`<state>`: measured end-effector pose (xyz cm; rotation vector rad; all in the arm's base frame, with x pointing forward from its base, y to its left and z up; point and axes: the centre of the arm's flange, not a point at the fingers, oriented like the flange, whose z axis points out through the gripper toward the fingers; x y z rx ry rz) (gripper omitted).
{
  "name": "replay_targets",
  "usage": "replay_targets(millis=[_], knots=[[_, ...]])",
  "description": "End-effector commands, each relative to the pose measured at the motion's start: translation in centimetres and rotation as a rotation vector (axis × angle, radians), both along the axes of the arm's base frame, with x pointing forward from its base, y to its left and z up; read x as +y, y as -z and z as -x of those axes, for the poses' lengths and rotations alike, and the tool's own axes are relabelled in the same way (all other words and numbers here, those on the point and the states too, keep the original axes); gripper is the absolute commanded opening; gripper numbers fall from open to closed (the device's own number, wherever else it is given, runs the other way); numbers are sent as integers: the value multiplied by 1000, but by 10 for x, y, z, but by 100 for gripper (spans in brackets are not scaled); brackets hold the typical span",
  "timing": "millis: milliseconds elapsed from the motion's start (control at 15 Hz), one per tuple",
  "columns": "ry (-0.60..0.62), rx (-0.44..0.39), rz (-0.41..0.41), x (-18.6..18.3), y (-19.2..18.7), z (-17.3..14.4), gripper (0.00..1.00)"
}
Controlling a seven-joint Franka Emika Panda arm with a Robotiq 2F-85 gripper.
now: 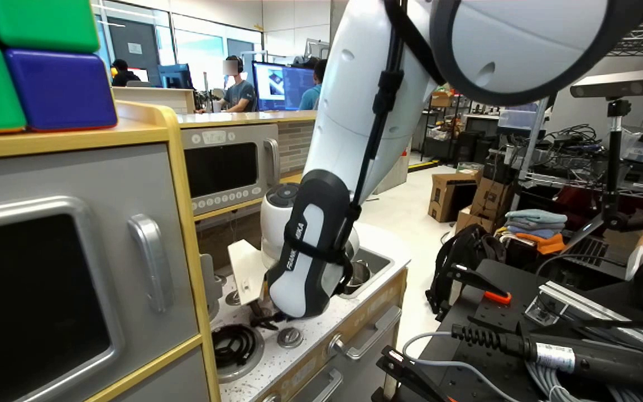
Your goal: Put the carrot plush toy in the pot
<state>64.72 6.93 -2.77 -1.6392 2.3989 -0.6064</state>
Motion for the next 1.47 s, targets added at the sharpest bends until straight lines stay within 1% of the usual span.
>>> replay_targets(millis=[0,67,267,600,733,933,1133,1200,1400], knots=[[-100,-51,47,23,26,9,100],[-118,-81,58,24,23,6,100],[-131,-121,78,22,16,3,100],[-102,-200,111,5,-2,-6,100],[-79,-219,108,1,-11,-10,100],[-32,-236,114,-7,-10,-17,100],[31,-243,136,-30,-15,-33,100],[44,-236,145,-37,-14,-37,100],[75,-180,153,-47,-2,-43,100]])
